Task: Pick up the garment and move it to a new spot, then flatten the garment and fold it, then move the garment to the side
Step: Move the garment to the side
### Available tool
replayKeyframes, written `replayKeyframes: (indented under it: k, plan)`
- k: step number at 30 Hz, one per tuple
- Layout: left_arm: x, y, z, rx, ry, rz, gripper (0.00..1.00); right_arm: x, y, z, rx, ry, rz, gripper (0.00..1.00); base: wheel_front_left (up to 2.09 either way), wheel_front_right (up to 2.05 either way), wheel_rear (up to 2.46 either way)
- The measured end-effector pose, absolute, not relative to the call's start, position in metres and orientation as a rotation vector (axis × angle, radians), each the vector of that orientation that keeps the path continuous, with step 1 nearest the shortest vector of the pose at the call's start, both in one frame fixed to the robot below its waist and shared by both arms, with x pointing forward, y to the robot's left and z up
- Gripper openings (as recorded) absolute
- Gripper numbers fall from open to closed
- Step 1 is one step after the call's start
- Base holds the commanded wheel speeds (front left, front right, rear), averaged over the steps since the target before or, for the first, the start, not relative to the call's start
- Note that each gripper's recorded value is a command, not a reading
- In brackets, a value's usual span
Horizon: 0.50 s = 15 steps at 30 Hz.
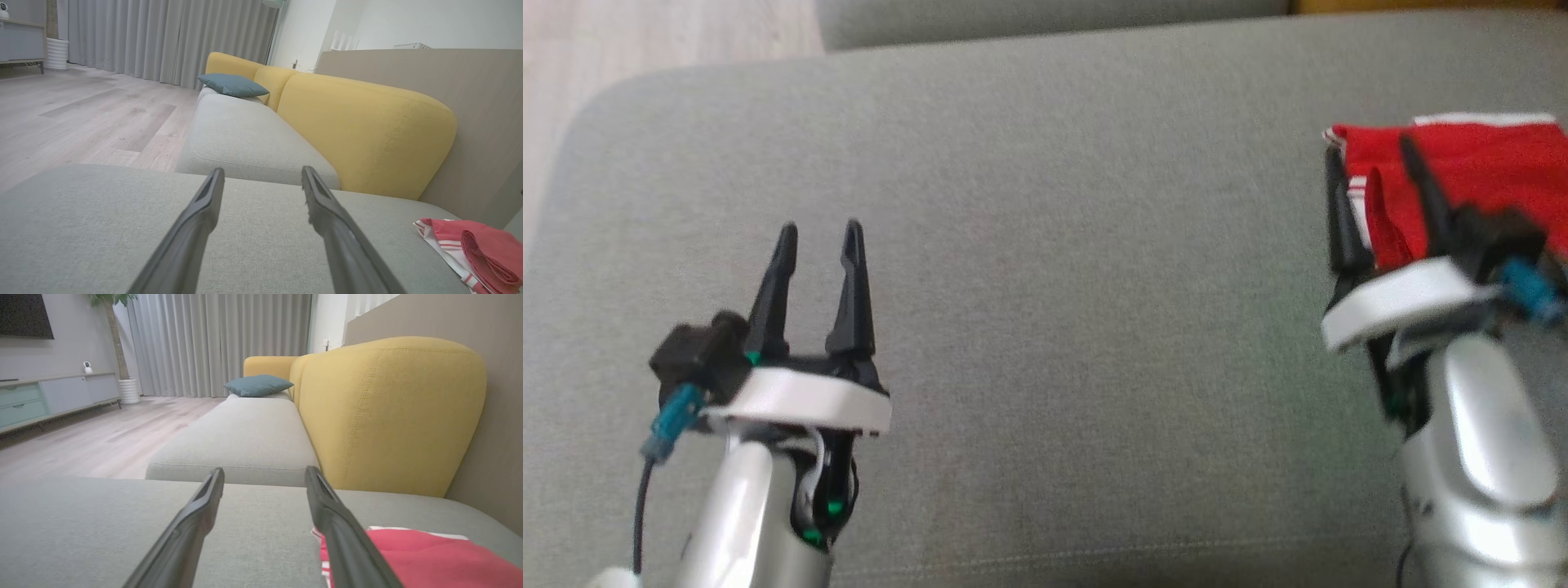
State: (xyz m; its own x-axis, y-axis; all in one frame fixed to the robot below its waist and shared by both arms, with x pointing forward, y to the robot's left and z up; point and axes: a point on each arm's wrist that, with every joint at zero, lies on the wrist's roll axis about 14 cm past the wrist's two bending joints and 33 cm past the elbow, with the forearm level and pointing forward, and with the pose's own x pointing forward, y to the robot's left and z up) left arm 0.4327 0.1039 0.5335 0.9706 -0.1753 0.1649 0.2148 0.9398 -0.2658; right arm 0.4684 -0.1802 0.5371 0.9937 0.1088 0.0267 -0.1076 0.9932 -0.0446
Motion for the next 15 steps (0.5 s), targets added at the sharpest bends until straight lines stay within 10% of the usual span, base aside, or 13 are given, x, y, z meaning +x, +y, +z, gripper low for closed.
replayKeyframes:
  k: [15]
  plan:
    - [0.369, 0.120, 0.530, -0.248, -0.130, -0.144, 1.00, 0.390, -0.155, 0.501, 0.142, -0.028, 0.126, 1.00, 0.00, 0.00, 0.00]
